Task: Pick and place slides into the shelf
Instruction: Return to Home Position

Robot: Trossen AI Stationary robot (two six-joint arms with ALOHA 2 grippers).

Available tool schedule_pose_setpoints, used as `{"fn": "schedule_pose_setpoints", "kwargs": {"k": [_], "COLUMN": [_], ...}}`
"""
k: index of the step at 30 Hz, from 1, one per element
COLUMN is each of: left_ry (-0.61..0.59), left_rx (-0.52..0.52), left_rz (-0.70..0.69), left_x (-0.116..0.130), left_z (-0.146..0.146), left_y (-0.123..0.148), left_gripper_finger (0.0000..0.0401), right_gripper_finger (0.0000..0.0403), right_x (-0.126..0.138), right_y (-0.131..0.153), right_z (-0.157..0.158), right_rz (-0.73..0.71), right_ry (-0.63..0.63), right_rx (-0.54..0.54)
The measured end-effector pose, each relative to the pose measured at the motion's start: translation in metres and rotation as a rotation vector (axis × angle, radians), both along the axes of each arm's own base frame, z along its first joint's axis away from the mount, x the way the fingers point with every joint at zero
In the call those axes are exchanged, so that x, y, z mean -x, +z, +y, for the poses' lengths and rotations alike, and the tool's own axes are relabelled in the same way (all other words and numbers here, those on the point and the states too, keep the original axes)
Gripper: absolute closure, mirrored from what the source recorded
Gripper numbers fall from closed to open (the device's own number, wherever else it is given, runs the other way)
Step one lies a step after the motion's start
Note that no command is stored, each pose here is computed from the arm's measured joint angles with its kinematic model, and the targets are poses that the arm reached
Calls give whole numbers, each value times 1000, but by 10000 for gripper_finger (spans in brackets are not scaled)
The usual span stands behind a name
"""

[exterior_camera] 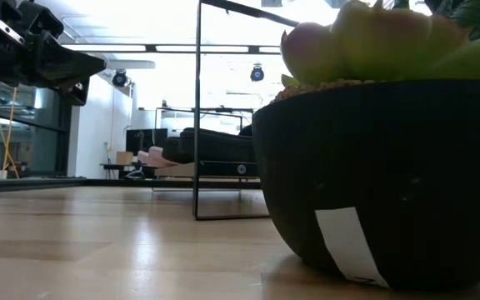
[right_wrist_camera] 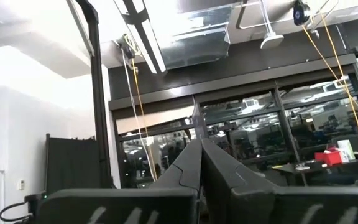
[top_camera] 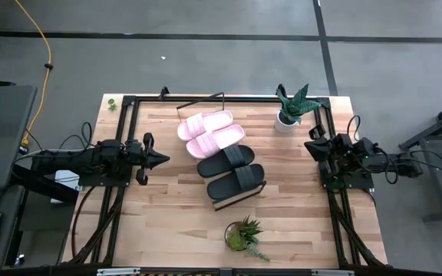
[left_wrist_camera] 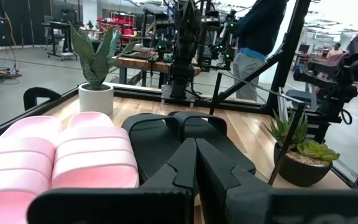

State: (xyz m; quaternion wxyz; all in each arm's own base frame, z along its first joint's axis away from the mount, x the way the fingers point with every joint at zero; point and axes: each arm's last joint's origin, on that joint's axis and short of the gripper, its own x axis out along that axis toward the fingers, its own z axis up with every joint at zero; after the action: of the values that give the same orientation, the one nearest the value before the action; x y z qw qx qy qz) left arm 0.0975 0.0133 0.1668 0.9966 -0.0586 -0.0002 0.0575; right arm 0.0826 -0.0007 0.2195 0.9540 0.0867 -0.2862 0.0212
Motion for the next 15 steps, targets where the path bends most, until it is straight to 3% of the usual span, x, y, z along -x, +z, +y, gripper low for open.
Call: {"fn": "schedule_pose_setpoints", "kwargs": {"k": [15], "left_ry": [0], "left_rx": [0], "left_rz": [0], "left_x": [0], "left_z": [0], "left_y": [0], "left_gripper_finger": [400], "right_gripper_finger": [403], "right_x": [-8], "right_y": [-17], "right_z": [-2], "right_rz": [198], "right_ry": [-57], "right_rx": [-3]}}
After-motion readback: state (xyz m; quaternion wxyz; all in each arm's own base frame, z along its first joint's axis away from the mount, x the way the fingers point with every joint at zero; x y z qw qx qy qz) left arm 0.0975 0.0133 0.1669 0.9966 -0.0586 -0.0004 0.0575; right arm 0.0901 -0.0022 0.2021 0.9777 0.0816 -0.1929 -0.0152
